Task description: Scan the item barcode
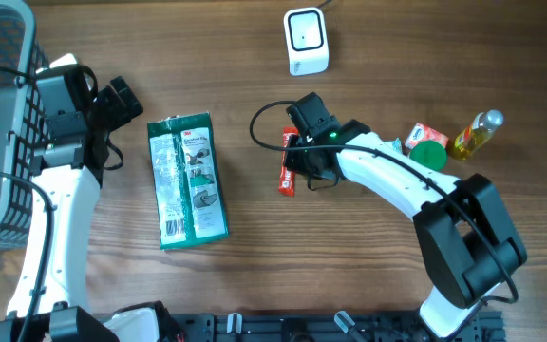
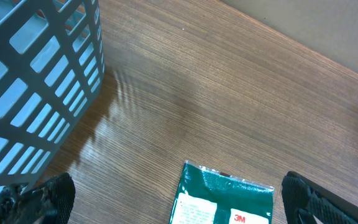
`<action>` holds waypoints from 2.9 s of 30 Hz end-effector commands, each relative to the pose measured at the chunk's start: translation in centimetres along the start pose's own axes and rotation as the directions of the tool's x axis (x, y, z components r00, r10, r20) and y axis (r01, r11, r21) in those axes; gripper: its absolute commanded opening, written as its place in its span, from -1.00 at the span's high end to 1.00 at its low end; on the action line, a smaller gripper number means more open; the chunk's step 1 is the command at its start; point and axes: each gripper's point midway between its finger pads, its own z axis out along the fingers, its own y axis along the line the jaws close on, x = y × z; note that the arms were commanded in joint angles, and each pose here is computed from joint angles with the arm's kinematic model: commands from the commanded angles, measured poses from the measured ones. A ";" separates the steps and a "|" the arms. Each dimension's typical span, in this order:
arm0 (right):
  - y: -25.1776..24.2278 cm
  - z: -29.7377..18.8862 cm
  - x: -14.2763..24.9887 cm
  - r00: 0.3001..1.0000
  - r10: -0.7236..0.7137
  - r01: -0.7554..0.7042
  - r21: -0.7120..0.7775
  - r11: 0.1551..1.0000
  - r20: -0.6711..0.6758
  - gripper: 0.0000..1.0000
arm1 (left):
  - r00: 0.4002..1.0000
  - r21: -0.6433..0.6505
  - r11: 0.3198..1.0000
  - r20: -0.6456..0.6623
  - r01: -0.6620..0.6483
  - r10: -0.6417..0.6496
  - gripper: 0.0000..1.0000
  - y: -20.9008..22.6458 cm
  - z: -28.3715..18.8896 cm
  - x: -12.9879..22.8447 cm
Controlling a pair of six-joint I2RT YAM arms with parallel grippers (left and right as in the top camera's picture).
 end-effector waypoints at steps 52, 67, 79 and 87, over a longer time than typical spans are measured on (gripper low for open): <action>0.1 -2.3 1.1 0.816 -0.576 0.538 -0.300 0.788 -0.050 0.28 | 1.000 -0.001 1.000 0.023 -0.004 0.004 -1.00 0.0 -0.4 -0.8; -0.9 0.1 8.9 0.564 -0.787 0.817 0.025 0.577 -0.251 0.31 | 1.000 -0.001 1.000 0.023 -0.005 0.005 -1.00 0.0 -0.4 -0.8; -0.1 3.3 9.1 0.506 -0.832 0.862 0.102 0.497 -0.227 0.33 | 1.000 -0.001 1.000 0.023 -0.004 0.004 -1.00 0.0 -0.4 -0.8; -0.9 5.0 9.5 0.491 -0.831 0.870 0.097 0.484 -0.263 0.91 | 1.000 -0.001 1.000 0.023 -0.004 0.004 -1.00 0.0 -0.4 -0.8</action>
